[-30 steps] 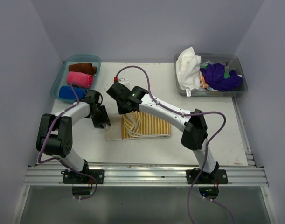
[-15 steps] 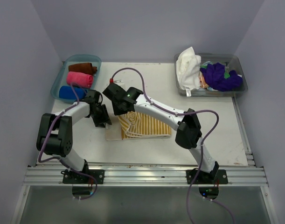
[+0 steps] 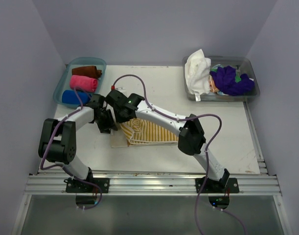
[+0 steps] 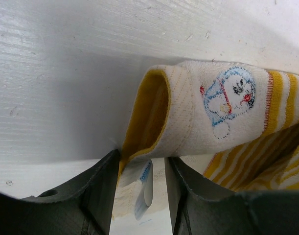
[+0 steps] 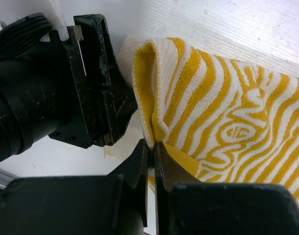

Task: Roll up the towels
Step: Fold the towel

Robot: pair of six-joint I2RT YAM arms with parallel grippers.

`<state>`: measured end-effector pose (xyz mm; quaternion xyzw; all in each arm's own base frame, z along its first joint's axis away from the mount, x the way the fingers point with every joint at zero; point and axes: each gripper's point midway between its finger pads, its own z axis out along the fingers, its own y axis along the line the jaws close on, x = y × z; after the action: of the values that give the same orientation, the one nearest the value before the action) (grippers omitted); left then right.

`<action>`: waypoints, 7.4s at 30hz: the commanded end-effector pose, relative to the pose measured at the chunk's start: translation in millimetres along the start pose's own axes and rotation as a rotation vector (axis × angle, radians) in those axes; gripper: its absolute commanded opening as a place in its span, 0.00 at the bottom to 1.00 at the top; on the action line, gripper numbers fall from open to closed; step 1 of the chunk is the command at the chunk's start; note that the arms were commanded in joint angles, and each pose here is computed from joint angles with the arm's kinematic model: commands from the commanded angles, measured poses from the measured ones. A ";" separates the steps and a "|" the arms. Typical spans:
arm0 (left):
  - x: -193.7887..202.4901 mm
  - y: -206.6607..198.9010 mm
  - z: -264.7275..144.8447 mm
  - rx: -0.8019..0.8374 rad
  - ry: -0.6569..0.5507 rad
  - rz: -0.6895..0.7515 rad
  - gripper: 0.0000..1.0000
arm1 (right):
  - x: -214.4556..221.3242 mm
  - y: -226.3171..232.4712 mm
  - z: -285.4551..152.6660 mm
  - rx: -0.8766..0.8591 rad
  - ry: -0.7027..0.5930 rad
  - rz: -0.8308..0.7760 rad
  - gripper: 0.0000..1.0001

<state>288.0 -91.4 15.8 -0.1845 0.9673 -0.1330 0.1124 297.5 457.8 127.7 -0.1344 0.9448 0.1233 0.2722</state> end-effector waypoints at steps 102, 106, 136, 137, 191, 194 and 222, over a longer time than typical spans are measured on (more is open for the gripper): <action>8.8 -42.3 -24.6 0.082 -0.019 0.140 0.58 | 99.4 -226.8 -56.7 0.203 0.029 0.261 0.20; 7.1 -47.5 -42.1 0.103 -0.048 0.139 0.58 | 66.1 -243.0 -56.5 0.241 -0.024 0.266 0.23; -73.6 -103.2 27.6 0.080 -0.025 0.135 0.55 | 187.7 -241.9 -37.9 0.236 0.134 0.430 0.17; -79.6 -109.6 29.2 0.088 -0.029 0.147 0.54 | 191.6 -217.3 -44.9 0.180 0.121 0.434 0.17; 66.6 -161.7 -63.9 0.378 0.011 0.390 0.58 | 127.6 -157.3 -63.8 0.017 0.013 0.240 0.25; 95.8 -151.0 -49.2 0.390 0.072 0.388 0.58 | 152.7 -161.7 -52.0 0.026 0.057 0.254 0.24; 160.6 -90.3 -29.9 0.315 0.164 0.424 0.50 | 189.8 -181.8 -69.3 -0.040 0.037 0.246 0.47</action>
<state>166.5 -218.9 46.3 0.0535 0.9634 -0.2484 0.0860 170.7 225.0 52.2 -0.0231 0.9592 0.1524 0.2369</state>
